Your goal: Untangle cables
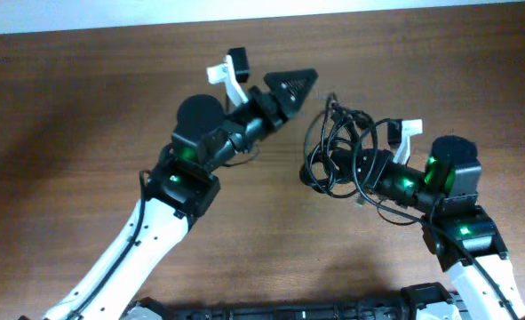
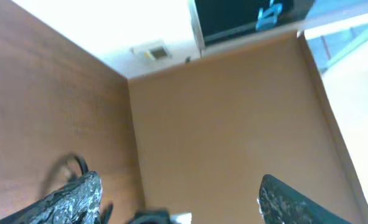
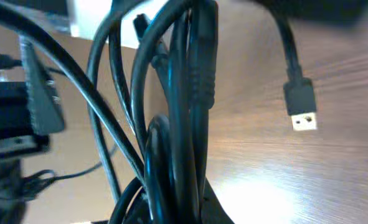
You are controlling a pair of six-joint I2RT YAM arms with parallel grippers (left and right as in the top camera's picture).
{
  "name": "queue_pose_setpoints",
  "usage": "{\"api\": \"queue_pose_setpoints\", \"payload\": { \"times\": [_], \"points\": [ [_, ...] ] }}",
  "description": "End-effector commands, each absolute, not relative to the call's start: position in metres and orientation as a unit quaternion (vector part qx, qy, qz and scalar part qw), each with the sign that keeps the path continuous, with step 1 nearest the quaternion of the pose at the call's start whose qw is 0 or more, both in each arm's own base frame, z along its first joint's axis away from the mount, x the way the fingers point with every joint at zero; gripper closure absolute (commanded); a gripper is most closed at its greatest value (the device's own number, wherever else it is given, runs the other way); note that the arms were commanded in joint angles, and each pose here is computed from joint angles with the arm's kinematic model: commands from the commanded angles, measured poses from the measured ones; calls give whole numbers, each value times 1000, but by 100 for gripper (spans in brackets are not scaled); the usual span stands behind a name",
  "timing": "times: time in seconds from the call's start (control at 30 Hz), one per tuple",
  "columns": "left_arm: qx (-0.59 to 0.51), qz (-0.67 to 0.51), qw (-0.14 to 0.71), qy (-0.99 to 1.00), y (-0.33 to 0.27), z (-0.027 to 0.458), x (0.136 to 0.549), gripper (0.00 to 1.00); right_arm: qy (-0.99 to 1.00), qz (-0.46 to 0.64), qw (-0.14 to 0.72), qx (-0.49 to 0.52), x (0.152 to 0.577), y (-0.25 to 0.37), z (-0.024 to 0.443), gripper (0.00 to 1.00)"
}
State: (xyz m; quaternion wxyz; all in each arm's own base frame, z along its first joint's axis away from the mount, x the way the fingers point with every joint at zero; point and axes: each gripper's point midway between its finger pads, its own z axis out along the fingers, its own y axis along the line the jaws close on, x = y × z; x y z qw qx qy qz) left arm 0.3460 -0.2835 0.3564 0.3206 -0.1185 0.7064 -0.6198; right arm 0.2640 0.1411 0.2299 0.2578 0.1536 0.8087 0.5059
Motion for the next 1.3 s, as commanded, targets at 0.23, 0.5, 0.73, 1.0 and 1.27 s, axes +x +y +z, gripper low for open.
{"api": "queue_pose_setpoints", "payload": {
  "times": [0.23,0.5,0.73,1.0,1.27],
  "points": [
    [113,-415,460,777,-245,314,357,39,890,217,238,323,241,52,134,96],
    [389,-333,380,770,-264,245,288,20,905,157,190,348,224,38,109,96],
    [552,-329,375,668,-312,241,227,1,896,277,164,305,241,82,121,96],
    [544,-303,372,688,-314,229,236,1,855,413,175,260,261,121,164,96],
    [590,-331,371,636,-367,219,208,1,852,422,176,255,262,123,167,96]
  ]
}}
